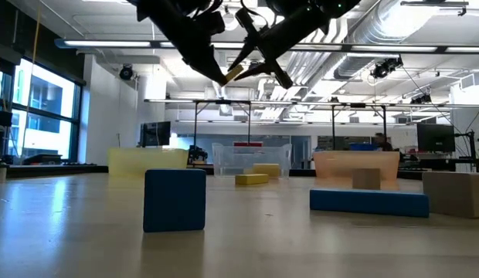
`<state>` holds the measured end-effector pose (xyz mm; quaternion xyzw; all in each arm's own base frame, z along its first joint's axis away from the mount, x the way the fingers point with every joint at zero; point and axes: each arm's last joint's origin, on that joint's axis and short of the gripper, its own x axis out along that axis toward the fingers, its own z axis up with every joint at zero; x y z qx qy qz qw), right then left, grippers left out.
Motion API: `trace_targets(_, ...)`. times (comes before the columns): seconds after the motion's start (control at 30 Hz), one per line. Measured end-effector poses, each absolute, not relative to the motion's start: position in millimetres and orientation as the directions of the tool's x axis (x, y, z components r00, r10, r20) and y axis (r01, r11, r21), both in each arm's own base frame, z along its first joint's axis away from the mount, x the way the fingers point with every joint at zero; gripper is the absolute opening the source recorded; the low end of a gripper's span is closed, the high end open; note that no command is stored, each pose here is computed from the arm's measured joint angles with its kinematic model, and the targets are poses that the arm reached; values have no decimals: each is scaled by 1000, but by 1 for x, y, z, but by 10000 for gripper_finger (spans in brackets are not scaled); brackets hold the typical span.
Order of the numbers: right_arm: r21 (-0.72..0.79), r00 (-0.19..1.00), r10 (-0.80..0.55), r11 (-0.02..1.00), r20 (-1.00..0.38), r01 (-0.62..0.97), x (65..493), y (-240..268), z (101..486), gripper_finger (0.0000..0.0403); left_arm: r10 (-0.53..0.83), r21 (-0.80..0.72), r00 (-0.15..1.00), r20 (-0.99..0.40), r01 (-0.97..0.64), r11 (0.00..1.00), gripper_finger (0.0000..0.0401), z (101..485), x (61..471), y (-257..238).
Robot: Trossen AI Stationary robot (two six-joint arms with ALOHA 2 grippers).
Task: Sort & place blocks by color
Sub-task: Put the top left yellow block into the transparent bin
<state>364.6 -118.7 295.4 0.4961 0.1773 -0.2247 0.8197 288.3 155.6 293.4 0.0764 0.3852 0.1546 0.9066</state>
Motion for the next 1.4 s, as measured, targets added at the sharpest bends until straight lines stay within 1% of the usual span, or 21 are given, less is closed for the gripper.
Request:
trace_targets(0.1,728,837,-202,418,-509,544,364,-121,296,33,358,272,661,-659,-235,933,98,295,289,157)
trace_targets(0.2,712,838,-216,447,-501,541,362,-126,298,30,391,295,663,-639,-258,920,111,297,290,158)
trace_targets(0.27,705,837,-222,457,-500,542,361,-130,298,31,421,316,650,-632,-279,907,131,297,291,159)
trace_targets(0.37,681,827,-227,479,-514,554,357,-138,296,43,448,331,651,-612,-303,893,159,299,291,160)
trace_targets(0.47,656,818,-227,502,-529,564,352,-150,293,41,456,315,649,-609,-331,890,179,300,291,161)
trace_targets(0.57,616,799,-247,527,-549,586,345,-163,291,32,460,280,647,-608,-367,887,190,300,291,161)
trace_targets(0.83,486,749,-347,594,-565,641,319,-207,290,39,466,187,642,-610,-454,871,192,300,290,162)
trace_targets(1.0,377,719,-382,657,-581,653,311,-231,279,37,498,130,620,-606,-540,831,192,300,289,165)
trace_targets(1.13,332,704,-347,697,-620,636,315,-241,258,38,505,51,614,-607,-604,796,192,300,288,166)
trace_targets(1.27,350,722,-279,729,-634,588,323,-244,240,38,502,-20,606,-618,-650,760,192,299,287,165)
trace_targets(1.4,366,711,-236,726,-662,582,329,-248,221,38,495,-72,595,-633,-682,727,192,297,286,165)
